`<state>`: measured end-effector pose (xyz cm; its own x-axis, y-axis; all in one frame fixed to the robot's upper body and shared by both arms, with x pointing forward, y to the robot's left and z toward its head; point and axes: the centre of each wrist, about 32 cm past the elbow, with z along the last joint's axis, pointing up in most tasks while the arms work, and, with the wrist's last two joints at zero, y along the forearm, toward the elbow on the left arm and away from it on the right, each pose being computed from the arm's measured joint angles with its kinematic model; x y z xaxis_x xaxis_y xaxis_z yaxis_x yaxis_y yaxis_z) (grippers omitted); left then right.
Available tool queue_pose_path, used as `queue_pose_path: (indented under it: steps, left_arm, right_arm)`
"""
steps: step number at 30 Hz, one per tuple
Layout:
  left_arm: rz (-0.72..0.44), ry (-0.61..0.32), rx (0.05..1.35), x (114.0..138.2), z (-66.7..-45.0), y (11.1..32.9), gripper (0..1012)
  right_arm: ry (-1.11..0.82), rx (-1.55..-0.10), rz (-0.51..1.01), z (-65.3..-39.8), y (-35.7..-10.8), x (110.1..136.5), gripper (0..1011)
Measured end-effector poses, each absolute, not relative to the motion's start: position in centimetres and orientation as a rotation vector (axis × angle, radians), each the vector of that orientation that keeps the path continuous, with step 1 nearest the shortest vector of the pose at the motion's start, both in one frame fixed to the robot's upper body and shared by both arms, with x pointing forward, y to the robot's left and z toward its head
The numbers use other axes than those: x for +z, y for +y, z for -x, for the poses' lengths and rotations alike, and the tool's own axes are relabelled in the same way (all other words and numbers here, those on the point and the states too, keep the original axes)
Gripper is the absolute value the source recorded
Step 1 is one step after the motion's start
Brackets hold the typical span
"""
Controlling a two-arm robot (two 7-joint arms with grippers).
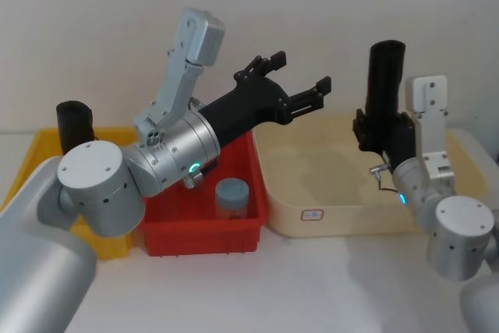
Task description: Pick up the garbage bag with the one hand and transfer it to the other hand.
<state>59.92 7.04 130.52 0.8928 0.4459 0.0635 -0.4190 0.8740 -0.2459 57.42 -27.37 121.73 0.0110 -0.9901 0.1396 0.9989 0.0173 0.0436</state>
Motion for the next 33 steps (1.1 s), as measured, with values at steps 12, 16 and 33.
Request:
queue_pose_path:
  steps: [12, 16, 33]
  left_arm:
    - [0.230, -0.120, 0.453, 130.5, -59.9, 7.0, 1001]
    - [0.230, -0.120, 0.453, 130.5, -59.9, 7.0, 1001]
    - [0.230, -0.120, 0.453, 130.5, -59.9, 7.0, 1001]
  right_arm:
    - [-0.161, -1.585, 0.128, -57.8, -29.4, 122.6, 848]
    - [-0.197, -1.576, 0.133, -57.8, -29.5, 123.0, 923]
    - [-0.334, -1.510, 0.107, -57.0, -28.7, 125.0, 1000]
